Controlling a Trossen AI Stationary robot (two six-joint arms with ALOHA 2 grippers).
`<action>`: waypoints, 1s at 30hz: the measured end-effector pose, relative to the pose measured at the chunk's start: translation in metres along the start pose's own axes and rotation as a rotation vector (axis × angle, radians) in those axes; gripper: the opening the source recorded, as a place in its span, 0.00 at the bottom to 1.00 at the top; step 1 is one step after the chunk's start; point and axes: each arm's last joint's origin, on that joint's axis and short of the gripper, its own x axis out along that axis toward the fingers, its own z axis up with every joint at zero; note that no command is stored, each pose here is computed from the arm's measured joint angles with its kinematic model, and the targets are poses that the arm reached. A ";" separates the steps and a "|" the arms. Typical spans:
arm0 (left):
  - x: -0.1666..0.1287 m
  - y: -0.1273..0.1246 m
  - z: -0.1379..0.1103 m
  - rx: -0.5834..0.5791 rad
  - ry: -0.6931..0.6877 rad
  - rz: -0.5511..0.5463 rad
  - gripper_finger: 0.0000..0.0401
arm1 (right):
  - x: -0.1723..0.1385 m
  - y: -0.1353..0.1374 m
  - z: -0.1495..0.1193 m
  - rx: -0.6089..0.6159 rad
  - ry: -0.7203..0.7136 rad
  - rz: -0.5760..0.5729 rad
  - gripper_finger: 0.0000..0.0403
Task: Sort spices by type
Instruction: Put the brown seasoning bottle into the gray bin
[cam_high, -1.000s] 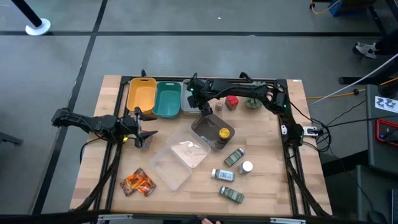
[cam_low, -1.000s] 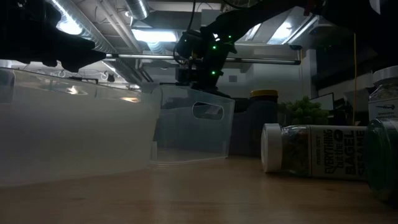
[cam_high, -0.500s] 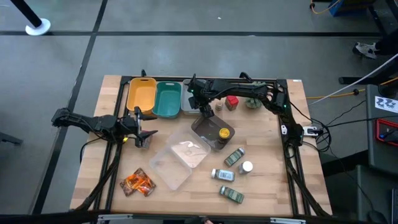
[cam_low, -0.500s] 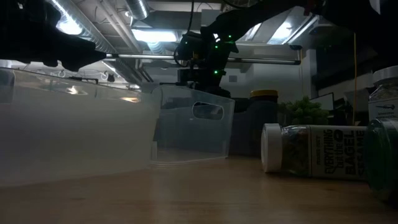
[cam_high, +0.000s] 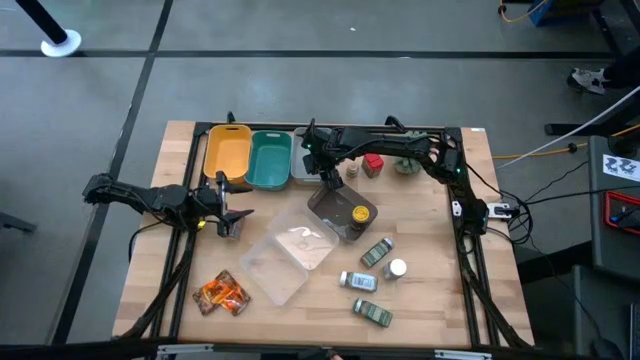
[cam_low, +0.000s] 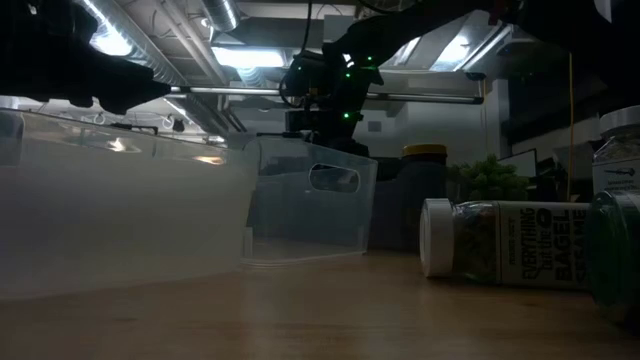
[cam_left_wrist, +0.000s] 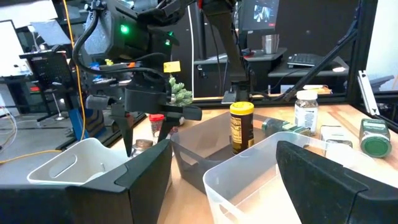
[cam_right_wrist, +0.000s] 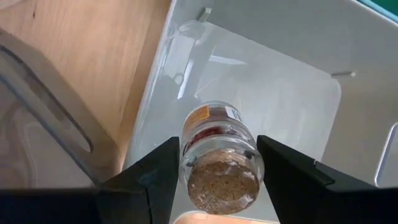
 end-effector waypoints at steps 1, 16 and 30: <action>0.000 0.000 0.000 0.000 0.000 0.000 0.68 | 0.000 0.000 0.000 0.006 0.000 0.000 0.52; 0.000 0.000 0.000 0.000 0.000 0.001 0.68 | 0.000 0.003 -0.007 0.060 0.038 0.081 0.52; 0.000 0.000 0.000 0.000 0.000 0.000 0.68 | 0.000 0.002 -0.009 0.078 0.021 0.120 0.53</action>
